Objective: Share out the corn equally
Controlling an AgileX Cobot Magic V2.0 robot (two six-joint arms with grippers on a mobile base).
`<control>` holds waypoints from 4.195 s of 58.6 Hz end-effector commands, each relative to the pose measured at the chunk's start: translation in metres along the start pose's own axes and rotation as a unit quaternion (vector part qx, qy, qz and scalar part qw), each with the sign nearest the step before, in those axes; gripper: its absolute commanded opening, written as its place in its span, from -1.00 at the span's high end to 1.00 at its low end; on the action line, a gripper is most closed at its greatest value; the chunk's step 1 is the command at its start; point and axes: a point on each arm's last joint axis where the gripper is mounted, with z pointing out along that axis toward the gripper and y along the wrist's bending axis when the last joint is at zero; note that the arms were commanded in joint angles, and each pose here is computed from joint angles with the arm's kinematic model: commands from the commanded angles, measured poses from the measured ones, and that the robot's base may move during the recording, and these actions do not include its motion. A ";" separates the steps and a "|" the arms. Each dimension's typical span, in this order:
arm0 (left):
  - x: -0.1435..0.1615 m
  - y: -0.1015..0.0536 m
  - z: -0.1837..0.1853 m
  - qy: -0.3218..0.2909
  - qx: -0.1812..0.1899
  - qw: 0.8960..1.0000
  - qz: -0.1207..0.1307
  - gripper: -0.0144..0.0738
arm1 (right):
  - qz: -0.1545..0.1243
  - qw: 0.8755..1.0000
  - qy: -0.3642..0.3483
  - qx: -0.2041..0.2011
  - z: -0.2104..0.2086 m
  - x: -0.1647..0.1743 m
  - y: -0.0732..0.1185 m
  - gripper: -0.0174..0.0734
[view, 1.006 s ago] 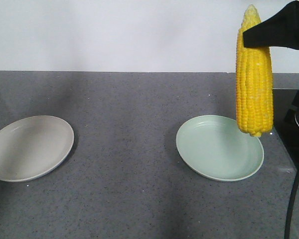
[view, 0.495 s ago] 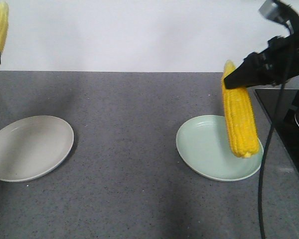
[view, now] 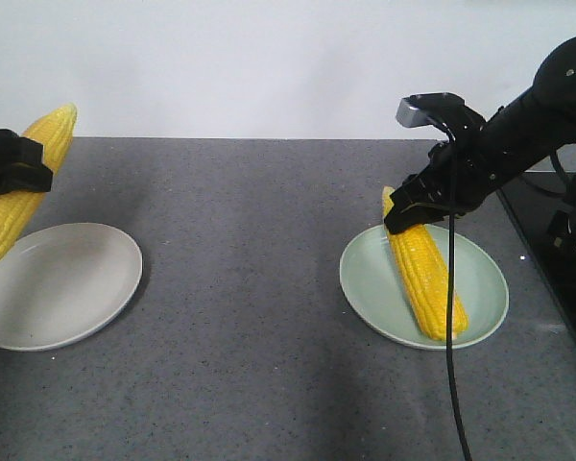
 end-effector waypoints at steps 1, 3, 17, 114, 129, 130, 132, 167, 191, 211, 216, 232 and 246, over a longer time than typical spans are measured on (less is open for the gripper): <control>-0.010 -0.005 -0.011 -0.042 0.007 0.999 0.002 0.69 | -0.007 0.998 -0.063 0.023 -0.025 -0.013 0.007 0.40; -0.010 -0.005 -0.009 -0.040 0.007 0.999 0.001 0.69 | -0.007 0.998 -0.064 0.024 -0.025 -0.013 0.006 0.34; -0.009 -0.002 0.001 -0.017 0.009 1.000 -0.003 0.69 | 0.007 0.998 -0.063 0.026 -0.025 -0.013 0.006 -0.22; -0.001 0.026 0.076 0.097 -0.015 0.995 0.026 -0.48 | 0.026 0.972 -0.221 0.078 -0.152 0.000 0.067 -0.58; 0.003 0.022 0.073 0.119 -0.004 0.993 -0.007 -0.46 | 0.029 0.974 -0.216 0.053 -0.152 0.001 0.072 -0.54; 0.003 0.022 0.072 0.120 -0.003 0.993 -0.008 -0.46 | 0.029 0.974 -0.217 0.051 -0.153 0.002 0.073 -0.52; 0.003 0.021 0.070 0.119 0.002 0.993 -0.008 -0.45 | 0.028 0.974 -0.217 0.049 -0.154 0.002 0.075 -0.48; 0.009 -0.045 -0.079 -0.126 0.108 0.979 0.119 0.69 | -0.058 0.933 -0.354 0.038 -0.152 0.109 0.133 0.63; 0.136 -0.038 -0.060 -0.238 0.105 0.959 0.111 0.69 | -0.010 0.927 -0.353 0.125 -0.077 0.217 0.127 0.63; 0.171 -0.036 -0.059 -0.285 0.103 0.949 0.081 0.69 | -0.001 0.937 -0.329 0.116 -0.060 0.232 0.127 0.63; 0.172 -0.036 -0.059 -0.284 0.105 0.950 0.082 0.69 | 0.000 0.937 -0.330 0.116 -0.060 0.232 0.127 0.63; 0.171 -0.036 -0.059 -0.284 0.105 0.950 0.082 0.69 | 0.000 0.937 -0.330 0.116 -0.060 0.232 0.127 0.63; 0.171 -0.036 -0.059 -0.284 0.104 0.950 0.082 0.69 | 0.000 0.937 -0.330 0.116 -0.060 0.232 0.127 0.63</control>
